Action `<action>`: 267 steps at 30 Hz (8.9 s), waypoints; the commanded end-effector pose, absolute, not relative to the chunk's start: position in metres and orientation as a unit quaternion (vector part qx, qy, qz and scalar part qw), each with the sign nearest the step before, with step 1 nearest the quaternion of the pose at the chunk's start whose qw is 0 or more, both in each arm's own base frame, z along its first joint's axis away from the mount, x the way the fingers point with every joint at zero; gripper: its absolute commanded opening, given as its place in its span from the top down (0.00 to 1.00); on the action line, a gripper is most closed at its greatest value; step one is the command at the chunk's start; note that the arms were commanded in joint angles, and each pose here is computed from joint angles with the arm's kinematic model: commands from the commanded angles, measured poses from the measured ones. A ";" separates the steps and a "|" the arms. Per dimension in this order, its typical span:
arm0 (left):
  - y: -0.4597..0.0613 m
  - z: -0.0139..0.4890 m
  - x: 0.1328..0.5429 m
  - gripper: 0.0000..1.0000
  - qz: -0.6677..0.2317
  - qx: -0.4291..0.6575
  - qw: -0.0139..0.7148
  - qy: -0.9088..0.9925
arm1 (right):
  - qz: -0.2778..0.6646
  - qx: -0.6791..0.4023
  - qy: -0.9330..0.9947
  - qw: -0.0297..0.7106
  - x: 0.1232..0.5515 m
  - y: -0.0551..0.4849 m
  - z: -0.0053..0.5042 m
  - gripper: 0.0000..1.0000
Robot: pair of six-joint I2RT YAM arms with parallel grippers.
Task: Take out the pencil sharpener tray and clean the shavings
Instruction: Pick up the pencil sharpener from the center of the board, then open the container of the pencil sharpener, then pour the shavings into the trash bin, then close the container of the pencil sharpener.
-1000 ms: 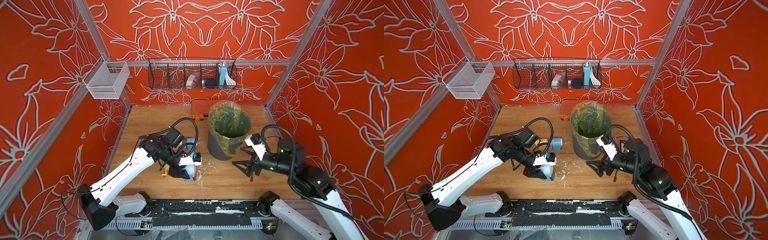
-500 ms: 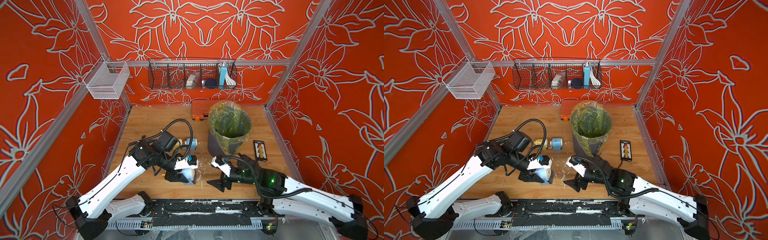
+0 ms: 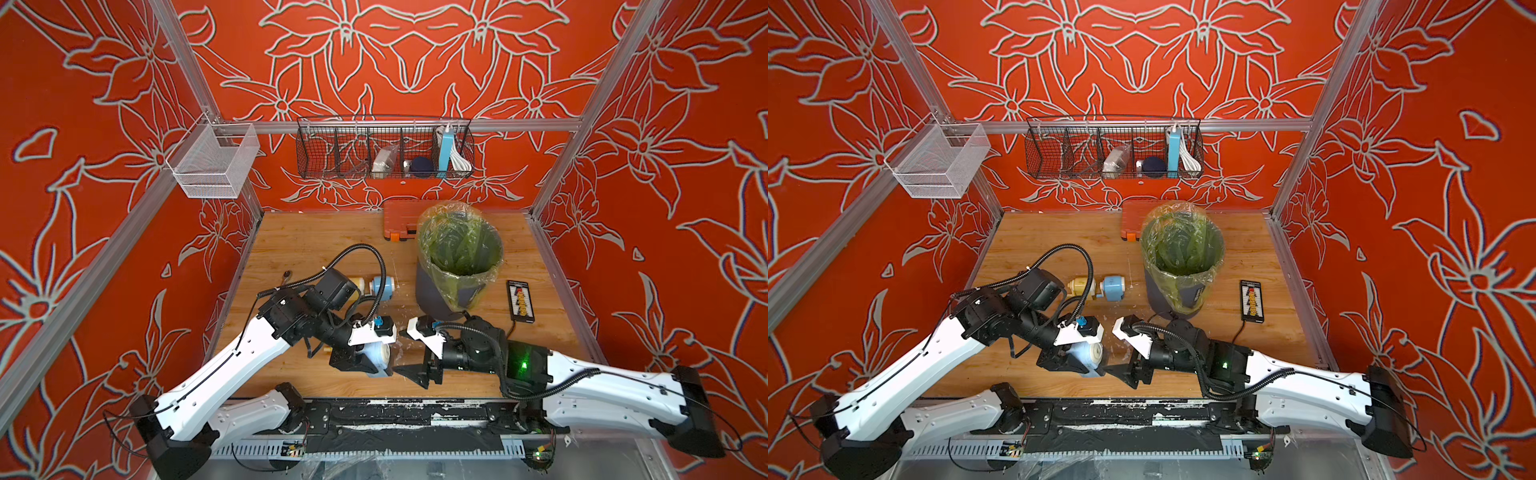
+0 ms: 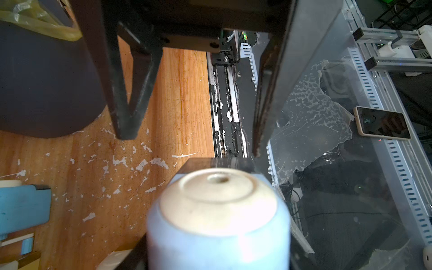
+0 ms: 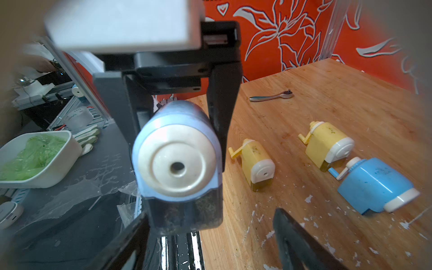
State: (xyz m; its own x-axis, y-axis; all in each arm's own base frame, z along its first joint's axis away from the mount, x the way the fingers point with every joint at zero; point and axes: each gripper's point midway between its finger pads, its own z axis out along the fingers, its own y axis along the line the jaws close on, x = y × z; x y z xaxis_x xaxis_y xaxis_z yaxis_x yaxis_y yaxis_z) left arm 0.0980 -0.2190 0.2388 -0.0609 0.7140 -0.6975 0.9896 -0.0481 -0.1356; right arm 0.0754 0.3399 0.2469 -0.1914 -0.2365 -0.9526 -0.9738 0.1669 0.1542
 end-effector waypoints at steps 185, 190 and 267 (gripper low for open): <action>-0.226 0.198 0.065 1.00 -0.358 0.679 0.265 0.583 | 0.592 0.506 0.605 0.165 0.307 0.158 0.359 1.00; -0.229 0.199 0.065 1.00 -0.363 0.677 0.266 0.583 | 0.628 0.486 0.599 0.099 0.317 0.177 0.358 1.00; -0.279 0.264 0.088 1.00 -0.452 0.639 0.294 0.549 | 0.422 -0.455 0.647 0.443 0.084 0.228 0.284 1.00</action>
